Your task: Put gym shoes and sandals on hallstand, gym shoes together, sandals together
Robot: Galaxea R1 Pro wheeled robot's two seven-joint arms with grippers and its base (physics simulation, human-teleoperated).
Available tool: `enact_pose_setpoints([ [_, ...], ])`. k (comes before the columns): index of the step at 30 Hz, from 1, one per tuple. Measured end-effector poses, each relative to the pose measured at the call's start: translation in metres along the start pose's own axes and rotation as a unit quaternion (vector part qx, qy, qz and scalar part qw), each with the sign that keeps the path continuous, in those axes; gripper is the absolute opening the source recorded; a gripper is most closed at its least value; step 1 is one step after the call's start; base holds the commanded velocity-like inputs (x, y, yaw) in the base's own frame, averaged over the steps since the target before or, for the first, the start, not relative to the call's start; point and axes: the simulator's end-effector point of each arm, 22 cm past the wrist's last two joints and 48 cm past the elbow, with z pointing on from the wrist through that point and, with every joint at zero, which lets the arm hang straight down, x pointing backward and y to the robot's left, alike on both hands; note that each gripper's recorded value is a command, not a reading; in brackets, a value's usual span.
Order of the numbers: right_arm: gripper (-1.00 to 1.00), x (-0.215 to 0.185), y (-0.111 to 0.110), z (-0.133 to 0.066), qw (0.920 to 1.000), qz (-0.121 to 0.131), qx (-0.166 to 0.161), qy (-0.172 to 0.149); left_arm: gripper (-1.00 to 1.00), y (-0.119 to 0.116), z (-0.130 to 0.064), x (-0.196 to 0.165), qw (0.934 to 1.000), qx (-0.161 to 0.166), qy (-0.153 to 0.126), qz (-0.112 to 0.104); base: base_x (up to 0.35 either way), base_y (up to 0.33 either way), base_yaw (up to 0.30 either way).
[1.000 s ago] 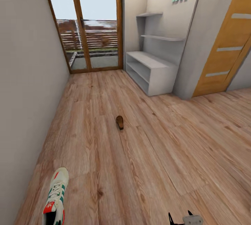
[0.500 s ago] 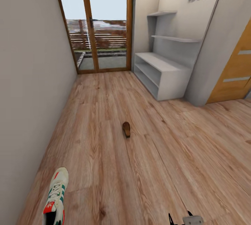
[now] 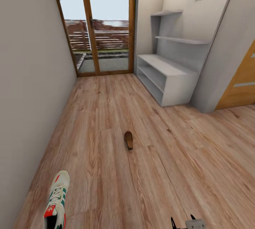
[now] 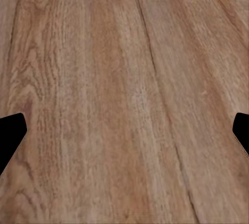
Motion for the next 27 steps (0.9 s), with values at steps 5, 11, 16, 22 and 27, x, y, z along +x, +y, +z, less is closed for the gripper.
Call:
enact_pose_setpoints([
  [5,1.0,-0.0001,0.0008,0.0,1.0,0.0,-0.001,0.0,-1.0,-0.0006,-0.0001,0.0,1.0,0.0,0.0,0.0,0.338,0.0,0.0],
  [11,1.0,-0.0001,0.0007,0.0,1.0,0.0,0.0,0.0,-1.0,-0.0003,0.0,-0.0001,1.0,0.0,0.0,0.0,0.338,0.0,0.0],
  [16,1.0,-0.0001,0.0,0.0,1.0,0.001,0.001,0.0,-1.0,-0.0008,-0.0001,-0.0001,1.0,0.001,0.0,0.0,0.338,0.0,0.0],
  [22,1.0,-0.0001,-0.0005,0.0,1.0,0.001,0.002,0.0,-1.0,-0.0008,-0.0001,-0.0002,1.0,0.001,-0.001,0.0,0.338,0.0,0.012],
  [27,1.0,0.0002,-0.0006,0.0,1.0,0.001,0.002,0.0,-1.0,-0.0008,-0.0002,0.0,1.0,0.001,0.0,0.0,0.338,0.0,0.138],
])
